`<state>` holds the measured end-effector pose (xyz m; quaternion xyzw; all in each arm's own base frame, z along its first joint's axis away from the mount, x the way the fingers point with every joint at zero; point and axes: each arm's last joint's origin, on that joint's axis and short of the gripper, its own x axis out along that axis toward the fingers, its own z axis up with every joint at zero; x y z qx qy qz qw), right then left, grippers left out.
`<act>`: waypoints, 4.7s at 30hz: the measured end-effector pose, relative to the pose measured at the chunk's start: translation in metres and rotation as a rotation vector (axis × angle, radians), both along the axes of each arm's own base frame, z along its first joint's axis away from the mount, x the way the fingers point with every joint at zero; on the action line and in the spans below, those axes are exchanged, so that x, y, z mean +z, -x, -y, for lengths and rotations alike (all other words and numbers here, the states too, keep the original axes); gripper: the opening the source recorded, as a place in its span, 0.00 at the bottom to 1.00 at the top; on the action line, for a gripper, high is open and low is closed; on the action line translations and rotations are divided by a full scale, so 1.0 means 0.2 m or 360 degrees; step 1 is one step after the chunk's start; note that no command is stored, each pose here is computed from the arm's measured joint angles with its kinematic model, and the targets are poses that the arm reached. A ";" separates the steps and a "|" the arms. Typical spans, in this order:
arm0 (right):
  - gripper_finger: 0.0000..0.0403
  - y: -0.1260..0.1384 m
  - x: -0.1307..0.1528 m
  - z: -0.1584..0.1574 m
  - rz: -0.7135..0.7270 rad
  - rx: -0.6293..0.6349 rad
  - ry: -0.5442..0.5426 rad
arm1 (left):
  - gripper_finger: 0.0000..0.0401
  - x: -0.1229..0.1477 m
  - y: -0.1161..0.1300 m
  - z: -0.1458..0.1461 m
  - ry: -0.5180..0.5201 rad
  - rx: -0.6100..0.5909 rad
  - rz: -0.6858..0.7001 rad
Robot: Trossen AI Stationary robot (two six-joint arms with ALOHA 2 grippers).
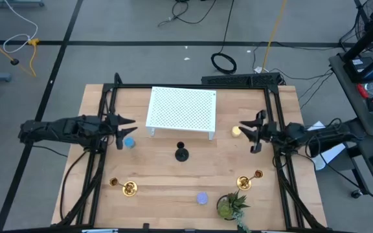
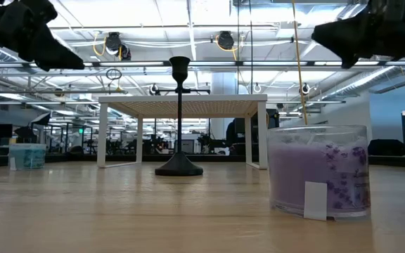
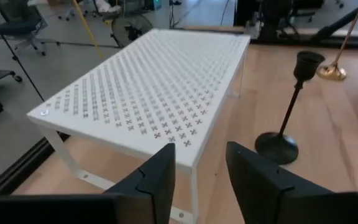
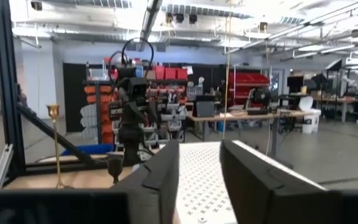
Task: Pick & Place candle stick holders
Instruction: Put the blue scented candle on the shelf
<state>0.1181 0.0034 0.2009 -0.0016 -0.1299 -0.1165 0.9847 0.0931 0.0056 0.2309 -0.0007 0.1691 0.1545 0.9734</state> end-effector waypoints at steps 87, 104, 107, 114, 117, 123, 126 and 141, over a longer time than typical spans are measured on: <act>0.36 -0.22 -0.22 -0.05 -0.0392 0.0250 -0.0210 | 0.30 -0.27 -0.43 0.04 0.0851 0.0854 -0.1523; 0.36 -0.22 -0.22 -0.05 -0.0392 0.0251 -0.0210 | 0.12 -0.27 -0.42 0.05 0.0922 0.0726 -0.1632; 0.36 -0.22 -0.22 -0.05 -0.0392 0.0251 -0.0210 | 0.18 -0.27 -0.42 0.05 0.0872 0.0665 -0.1654; 0.36 -0.22 -0.22 -0.05 -0.0392 0.0251 -0.0210 | 0.18 -0.27 -0.42 0.04 0.0804 0.0665 -0.1649; 0.36 -0.22 -0.22 -0.05 -0.0392 0.0251 -0.0210 | 0.10 -0.27 -0.42 0.04 0.0802 0.0661 -0.1652; 0.36 -0.22 -0.22 -0.05 -0.0393 0.0250 -0.0208 | 0.02 -0.27 -0.42 0.04 0.0771 0.0609 -0.1678; 0.36 -0.22 -0.22 -0.05 -0.0393 0.0250 -0.0207 | 0.01 -0.27 -0.42 0.05 0.0782 0.0585 -0.1688; 0.36 -0.22 -0.22 -0.05 -0.0393 0.0250 -0.0205 | 0.00 0.01 -0.41 0.16 0.0739 0.0601 -0.1846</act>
